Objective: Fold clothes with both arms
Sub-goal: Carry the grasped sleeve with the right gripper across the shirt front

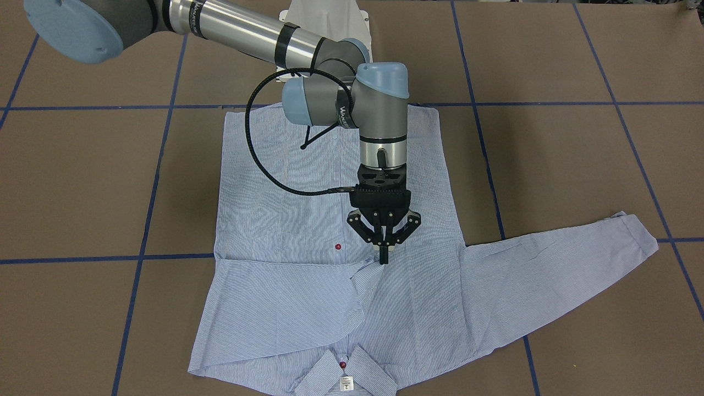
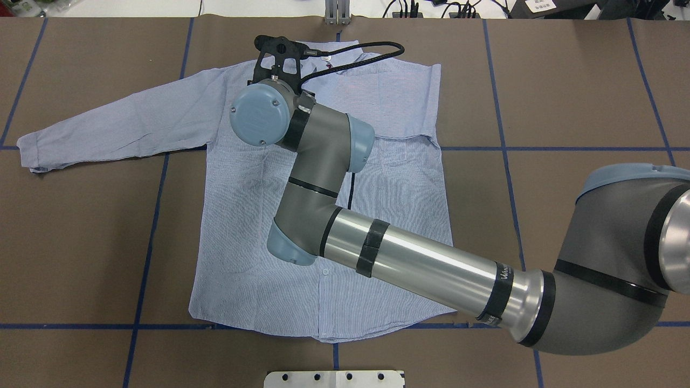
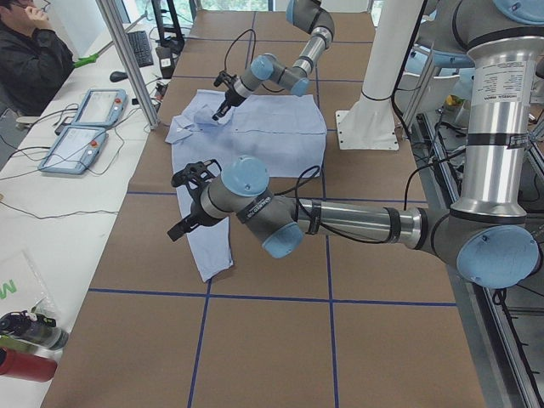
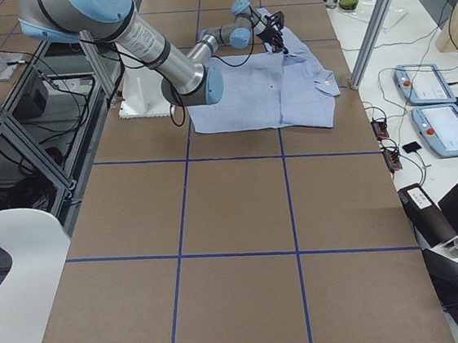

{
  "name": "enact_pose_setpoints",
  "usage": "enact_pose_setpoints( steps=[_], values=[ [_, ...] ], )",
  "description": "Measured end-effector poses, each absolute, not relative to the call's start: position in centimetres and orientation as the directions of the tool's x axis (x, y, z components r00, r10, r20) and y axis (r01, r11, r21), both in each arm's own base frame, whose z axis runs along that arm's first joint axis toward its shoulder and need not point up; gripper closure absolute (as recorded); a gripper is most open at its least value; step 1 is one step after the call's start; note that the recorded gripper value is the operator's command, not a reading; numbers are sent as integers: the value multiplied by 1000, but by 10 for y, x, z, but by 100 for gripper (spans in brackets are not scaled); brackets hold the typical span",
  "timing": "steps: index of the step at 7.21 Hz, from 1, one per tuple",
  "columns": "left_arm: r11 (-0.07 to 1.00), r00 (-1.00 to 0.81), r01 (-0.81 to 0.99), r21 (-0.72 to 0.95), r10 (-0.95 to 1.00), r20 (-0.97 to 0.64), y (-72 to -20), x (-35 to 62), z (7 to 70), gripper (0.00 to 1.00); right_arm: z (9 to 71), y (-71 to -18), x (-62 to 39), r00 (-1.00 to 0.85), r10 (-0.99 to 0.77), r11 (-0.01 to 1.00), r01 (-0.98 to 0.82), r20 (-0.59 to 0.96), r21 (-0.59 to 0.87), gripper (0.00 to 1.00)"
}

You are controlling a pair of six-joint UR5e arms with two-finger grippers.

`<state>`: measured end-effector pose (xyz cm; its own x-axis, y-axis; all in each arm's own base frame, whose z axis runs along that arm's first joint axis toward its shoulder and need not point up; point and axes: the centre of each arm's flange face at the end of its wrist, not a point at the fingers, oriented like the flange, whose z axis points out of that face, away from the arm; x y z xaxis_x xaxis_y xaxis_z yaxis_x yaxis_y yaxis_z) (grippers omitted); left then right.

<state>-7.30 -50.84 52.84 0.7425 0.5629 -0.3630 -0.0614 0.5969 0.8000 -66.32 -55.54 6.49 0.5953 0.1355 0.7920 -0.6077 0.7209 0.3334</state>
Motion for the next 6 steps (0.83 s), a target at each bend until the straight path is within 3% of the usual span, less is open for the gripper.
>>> enact_pose_setpoints(
  steps=[1, 2, 3, 6],
  values=[
    [600, 743, -62, 797, 561, -365, -506, -73, 531, 0, 52, -556, -673, 600, 135, 727, -601, 788, 333, 100],
    [602, 743, -62, 796, 561, -366, -505, -73, 532, 0, 39, -551, -683, 603, 130, 734, -593, 787, 332, 89],
    [603, 743, -62, 796, 560, -367, -505, -73, 532, 0, 32, -542, -693, 605, 120, 743, -581, 787, 332, 1],
    [604, 742, -62, 795, 560, -367, -504, -73, 533, 0, 3, -518, -710, 646, 114, 769, -538, 755, 344, 0]
  ],
)
